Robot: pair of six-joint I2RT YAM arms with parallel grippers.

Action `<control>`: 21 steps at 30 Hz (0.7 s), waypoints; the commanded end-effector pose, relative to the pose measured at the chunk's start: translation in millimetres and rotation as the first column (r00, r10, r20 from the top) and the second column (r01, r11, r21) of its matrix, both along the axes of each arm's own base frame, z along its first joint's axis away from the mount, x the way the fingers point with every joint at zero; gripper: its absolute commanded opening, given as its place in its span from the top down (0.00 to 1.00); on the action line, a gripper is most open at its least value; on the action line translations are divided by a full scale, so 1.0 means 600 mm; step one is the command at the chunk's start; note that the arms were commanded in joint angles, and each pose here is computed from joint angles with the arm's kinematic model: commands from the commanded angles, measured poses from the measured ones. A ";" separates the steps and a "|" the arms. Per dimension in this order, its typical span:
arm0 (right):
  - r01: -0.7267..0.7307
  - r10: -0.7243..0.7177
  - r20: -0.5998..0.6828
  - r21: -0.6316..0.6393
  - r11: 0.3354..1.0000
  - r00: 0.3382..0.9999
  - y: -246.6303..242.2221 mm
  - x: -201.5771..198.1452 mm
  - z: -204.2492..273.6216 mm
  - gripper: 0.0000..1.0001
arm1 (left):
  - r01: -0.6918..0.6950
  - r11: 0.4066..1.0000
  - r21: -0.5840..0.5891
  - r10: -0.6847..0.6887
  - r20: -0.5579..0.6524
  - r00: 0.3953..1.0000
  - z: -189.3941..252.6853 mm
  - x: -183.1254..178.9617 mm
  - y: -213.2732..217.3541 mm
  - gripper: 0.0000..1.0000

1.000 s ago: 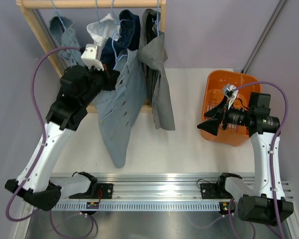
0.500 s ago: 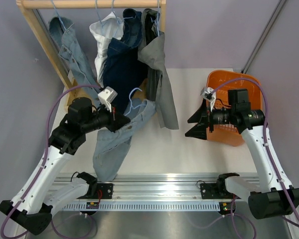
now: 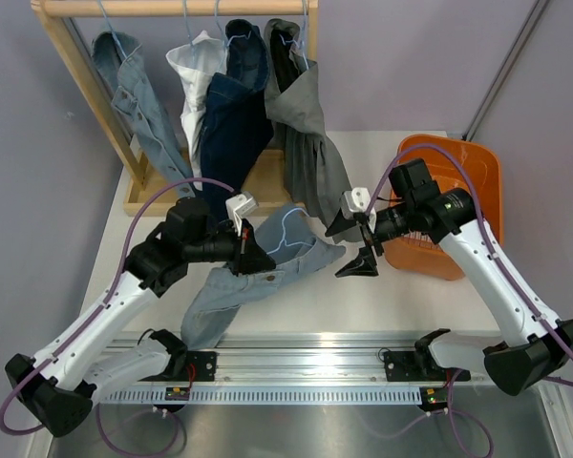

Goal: Remove the skirt from the hanger

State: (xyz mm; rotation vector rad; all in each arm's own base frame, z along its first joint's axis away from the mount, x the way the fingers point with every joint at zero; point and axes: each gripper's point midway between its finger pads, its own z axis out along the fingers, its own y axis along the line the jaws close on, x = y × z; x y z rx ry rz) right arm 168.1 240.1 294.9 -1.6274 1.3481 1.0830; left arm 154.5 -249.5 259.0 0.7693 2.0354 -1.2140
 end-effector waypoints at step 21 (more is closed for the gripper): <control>-0.225 0.270 0.337 -0.165 0.960 0.902 0.005 0.045 -0.104 0.15 | 0.232 0.965 -0.126 -0.230 0.026 0.973 0.049 -0.043 -0.043 1.00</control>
